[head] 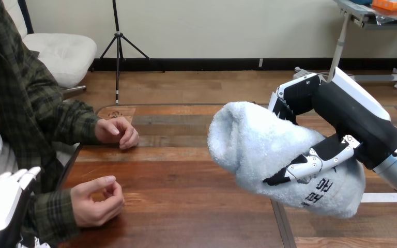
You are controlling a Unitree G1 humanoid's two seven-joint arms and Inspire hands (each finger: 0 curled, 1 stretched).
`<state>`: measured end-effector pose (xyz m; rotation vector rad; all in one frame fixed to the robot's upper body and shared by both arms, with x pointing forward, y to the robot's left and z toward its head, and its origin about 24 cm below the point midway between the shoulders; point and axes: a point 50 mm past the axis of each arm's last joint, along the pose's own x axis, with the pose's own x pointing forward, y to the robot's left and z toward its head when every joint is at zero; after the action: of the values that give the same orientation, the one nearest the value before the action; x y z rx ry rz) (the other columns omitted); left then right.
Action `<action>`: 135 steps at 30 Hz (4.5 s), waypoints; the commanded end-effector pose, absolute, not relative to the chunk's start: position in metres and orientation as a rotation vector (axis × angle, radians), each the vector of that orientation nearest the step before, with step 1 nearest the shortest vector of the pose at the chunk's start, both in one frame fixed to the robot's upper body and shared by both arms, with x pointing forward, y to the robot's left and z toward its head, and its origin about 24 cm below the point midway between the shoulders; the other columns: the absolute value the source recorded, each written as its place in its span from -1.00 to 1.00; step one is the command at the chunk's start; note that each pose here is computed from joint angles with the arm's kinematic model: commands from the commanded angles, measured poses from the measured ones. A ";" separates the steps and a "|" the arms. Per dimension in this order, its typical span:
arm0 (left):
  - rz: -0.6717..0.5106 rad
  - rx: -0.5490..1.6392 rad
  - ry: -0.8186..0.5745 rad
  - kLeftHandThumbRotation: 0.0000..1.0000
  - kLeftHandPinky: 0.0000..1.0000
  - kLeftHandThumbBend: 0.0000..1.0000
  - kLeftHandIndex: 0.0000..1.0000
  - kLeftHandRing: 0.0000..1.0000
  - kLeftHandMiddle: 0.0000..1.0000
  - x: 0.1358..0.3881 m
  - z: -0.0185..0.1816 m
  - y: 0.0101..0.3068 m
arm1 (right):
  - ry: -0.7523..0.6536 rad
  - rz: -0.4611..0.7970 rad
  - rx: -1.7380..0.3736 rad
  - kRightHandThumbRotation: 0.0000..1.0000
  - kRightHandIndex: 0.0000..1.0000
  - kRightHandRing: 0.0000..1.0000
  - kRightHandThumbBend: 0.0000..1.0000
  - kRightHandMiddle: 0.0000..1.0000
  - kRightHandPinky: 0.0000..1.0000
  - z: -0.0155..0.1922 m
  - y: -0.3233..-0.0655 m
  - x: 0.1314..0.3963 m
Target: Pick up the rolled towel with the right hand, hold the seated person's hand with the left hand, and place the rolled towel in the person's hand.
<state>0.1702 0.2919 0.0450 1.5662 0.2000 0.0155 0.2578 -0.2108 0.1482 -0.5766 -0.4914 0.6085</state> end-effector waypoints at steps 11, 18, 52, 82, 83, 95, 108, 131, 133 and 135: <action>0.016 1.604 0.205 -0.56 0.74 1.00 0.83 0.83 0.84 0.196 0.045 0.294 | -0.623 0.564 -0.610 -1.00 -0.47 -0.71 0.50 -0.58 -0.81 0.170 -0.213 0.260; -0.007 1.600 0.217 -0.55 0.75 1.00 0.82 0.83 0.83 0.204 0.038 0.295 | -0.613 0.573 -0.596 -1.00 -0.46 -0.70 0.50 -0.57 -0.80 0.170 -0.214 0.260; -0.094 1.604 0.225 -0.74 0.61 1.00 0.57 0.56 0.57 0.239 0.028 0.286 | -0.651 0.601 -0.556 -1.00 -0.53 -0.73 0.47 -0.60 -0.83 0.174 -0.215 0.261; -0.019 1.403 0.093 -1.00 -0.21 0.74 0.02 -0.12 -0.04 0.242 0.029 0.291 | -0.650 0.591 -0.537 -1.00 -0.51 -0.69 0.49 -0.57 -0.78 0.176 -0.216 0.257; -0.015 1.408 0.093 -1.00 -0.21 0.74 0.01 -0.13 -0.05 0.242 0.030 0.291 | -0.652 0.592 -0.538 -1.00 -0.51 -0.69 0.50 -0.57 -0.78 0.176 -0.216 0.257; 0.007 1.358 0.042 -1.00 -0.24 0.68 -0.03 -0.13 -0.05 0.240 0.034 0.290 | -0.650 0.597 -0.520 -1.00 -0.53 -0.70 0.48 -0.58 -0.80 0.174 -0.214 0.258; 0.056 1.270 0.002 -1.00 -0.32 0.71 -0.08 -0.20 -0.08 0.239 0.038 0.287 | -0.669 0.608 -0.543 -1.00 -0.55 -0.72 0.47 -0.60 -0.81 0.174 -0.211 0.258; 0.101 1.199 -0.050 -1.00 -0.30 0.74 -0.05 -0.19 -0.06 0.240 0.049 0.281 | -0.615 0.645 -0.547 -1.00 -0.46 -0.65 0.50 -0.53 -0.76 0.164 -0.198 0.261; 0.106 1.197 -0.049 -1.00 -0.30 0.75 -0.05 -0.19 -0.05 0.240 0.049 0.280 | -0.612 0.649 -0.547 -1.00 -0.45 -0.64 0.50 -0.52 -0.75 0.163 -0.197 0.262; 0.108 1.189 -0.061 -1.00 -0.29 0.75 -0.05 -0.19 -0.05 0.240 0.050 0.280 | -0.609 0.667 -0.524 -1.00 -0.44 -0.63 0.50 -0.51 -0.74 0.161 -0.194 0.263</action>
<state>0.2341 0.2919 0.0413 1.2358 0.0077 0.1016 0.2572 -0.2086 0.1427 -0.5533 -0.5019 0.6497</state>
